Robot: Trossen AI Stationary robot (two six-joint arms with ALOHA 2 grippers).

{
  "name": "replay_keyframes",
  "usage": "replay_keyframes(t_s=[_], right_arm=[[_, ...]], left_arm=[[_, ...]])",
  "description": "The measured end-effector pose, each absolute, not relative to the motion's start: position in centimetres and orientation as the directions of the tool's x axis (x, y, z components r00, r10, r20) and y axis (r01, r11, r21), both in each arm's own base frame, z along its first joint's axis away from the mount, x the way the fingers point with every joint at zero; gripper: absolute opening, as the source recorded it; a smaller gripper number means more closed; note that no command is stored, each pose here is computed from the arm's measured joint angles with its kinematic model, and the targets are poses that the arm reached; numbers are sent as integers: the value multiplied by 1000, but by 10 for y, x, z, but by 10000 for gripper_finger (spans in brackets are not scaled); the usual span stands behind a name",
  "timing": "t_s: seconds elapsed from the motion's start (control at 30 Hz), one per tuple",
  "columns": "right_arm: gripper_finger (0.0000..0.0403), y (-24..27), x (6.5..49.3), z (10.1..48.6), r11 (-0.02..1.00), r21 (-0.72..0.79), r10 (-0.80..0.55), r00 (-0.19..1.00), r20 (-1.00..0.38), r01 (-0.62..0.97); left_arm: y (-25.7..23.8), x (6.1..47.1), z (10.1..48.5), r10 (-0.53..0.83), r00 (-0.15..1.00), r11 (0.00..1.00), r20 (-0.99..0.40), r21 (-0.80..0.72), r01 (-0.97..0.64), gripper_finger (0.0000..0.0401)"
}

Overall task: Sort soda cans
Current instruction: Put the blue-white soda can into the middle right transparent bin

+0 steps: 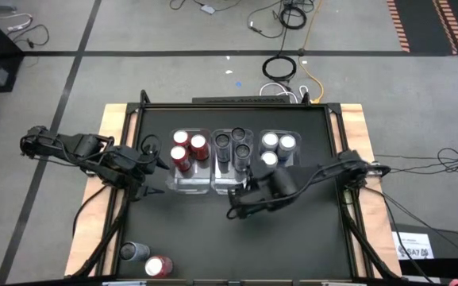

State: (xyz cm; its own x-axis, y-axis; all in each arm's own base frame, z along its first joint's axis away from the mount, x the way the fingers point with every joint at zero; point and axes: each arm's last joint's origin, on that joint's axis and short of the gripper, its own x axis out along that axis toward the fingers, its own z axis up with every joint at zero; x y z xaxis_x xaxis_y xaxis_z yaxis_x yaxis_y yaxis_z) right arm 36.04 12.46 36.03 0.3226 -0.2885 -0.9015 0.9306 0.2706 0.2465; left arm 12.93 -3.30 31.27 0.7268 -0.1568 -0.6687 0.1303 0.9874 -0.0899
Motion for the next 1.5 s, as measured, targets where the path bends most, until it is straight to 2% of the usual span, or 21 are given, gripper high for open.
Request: replay_keyframes(t_s=[0.07,0.17,0.3,0.5,0.73,0.87,1.0,1.27,1.5], right_arm=[[298,117,353,370,300,263,-289,350,-891,917],[298,102,335,374,359,195,-325,319,-890,913],[298,86,308,361,365,108,-339,240,-909,925],[298,69,245,340,327,29,-294,131,-947,945],[300,46,203,313,324,134,-240,218,-946,937],[308,35,197,292,335,193,-224,277,-935,922],[311,25,197,280,343,189,-229,276,-933,920],[312,2,207,263,389,74,-270,191,-944,918],[313,-14,220,247,437,26,-282,164,-945,899]], left_arm=[[-33,130,312,-155,725,988,-671,-88,130,400],[-33,132,312,-147,727,989,-671,-83,123,400],[-33,134,313,-131,737,991,-663,-72,111,400],[-33,135,313,-105,747,994,-657,-55,91,400],[-33,135,313,-102,747,995,-658,-54,88,400],[-33,135,313,-101,746,995,-658,-71,72,400],[-33,135,313,-99,747,994,-658,-92,51,400],[-32,135,313,-80,751,996,-655,-79,36,400],[-32,136,315,-84,766,993,-637,-115,13,400]])
